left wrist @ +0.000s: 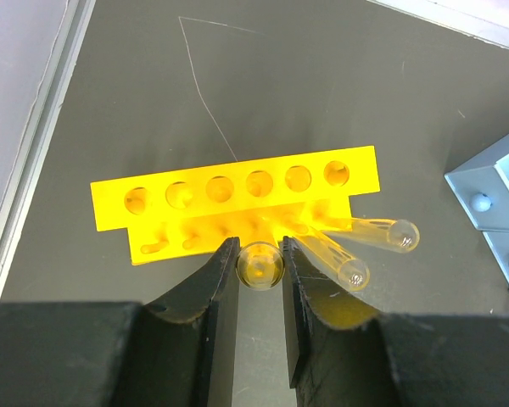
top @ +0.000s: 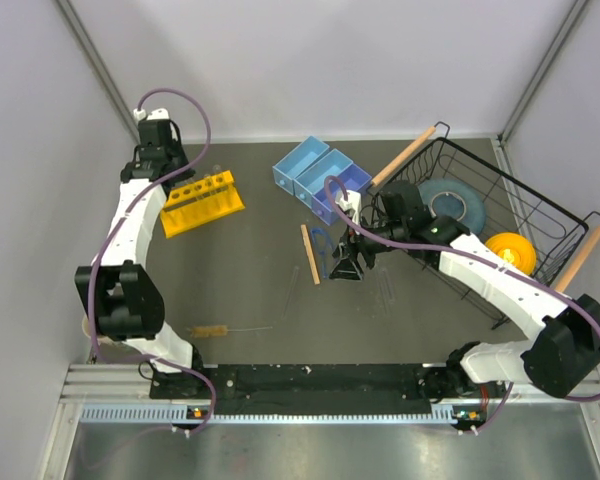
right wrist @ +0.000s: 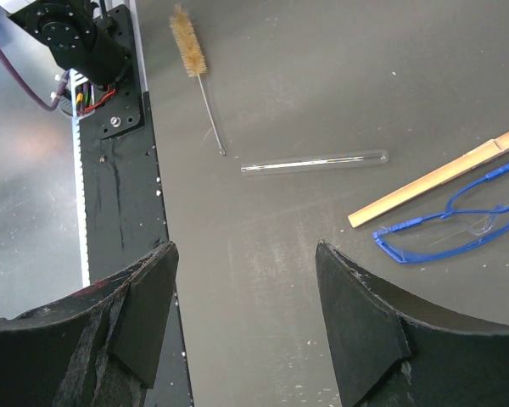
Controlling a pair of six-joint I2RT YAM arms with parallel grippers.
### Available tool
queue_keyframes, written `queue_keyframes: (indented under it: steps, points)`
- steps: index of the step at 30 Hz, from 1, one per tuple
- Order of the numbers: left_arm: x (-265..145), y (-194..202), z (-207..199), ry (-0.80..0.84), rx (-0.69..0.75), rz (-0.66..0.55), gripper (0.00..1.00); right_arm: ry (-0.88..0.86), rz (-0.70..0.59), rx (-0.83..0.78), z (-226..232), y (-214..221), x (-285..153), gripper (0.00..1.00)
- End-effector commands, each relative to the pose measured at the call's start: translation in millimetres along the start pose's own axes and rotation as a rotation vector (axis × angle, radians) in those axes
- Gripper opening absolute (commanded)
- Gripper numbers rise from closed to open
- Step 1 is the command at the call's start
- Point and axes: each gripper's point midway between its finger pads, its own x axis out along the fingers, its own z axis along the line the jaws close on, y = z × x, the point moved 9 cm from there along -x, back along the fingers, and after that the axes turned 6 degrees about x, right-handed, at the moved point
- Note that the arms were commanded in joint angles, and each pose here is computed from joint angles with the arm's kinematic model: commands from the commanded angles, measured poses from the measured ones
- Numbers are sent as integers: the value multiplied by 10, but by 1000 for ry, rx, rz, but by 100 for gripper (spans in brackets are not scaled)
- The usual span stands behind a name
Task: Organize the chemistry lab equipment
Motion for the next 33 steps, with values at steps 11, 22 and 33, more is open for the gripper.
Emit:
queue_keyframes:
  steps: [11,22,33]
  points:
    - [302,85,-20,26,-4,10,17,-14,-44,-33,34,-61,-54,67]
    - [184,47,6,12,-14,1,54,-14,-48,-35,26,-53,-77,69]
    - [-638,-151,201,28,-104,-142,91,138,64,-126,-91,58,-247,88]
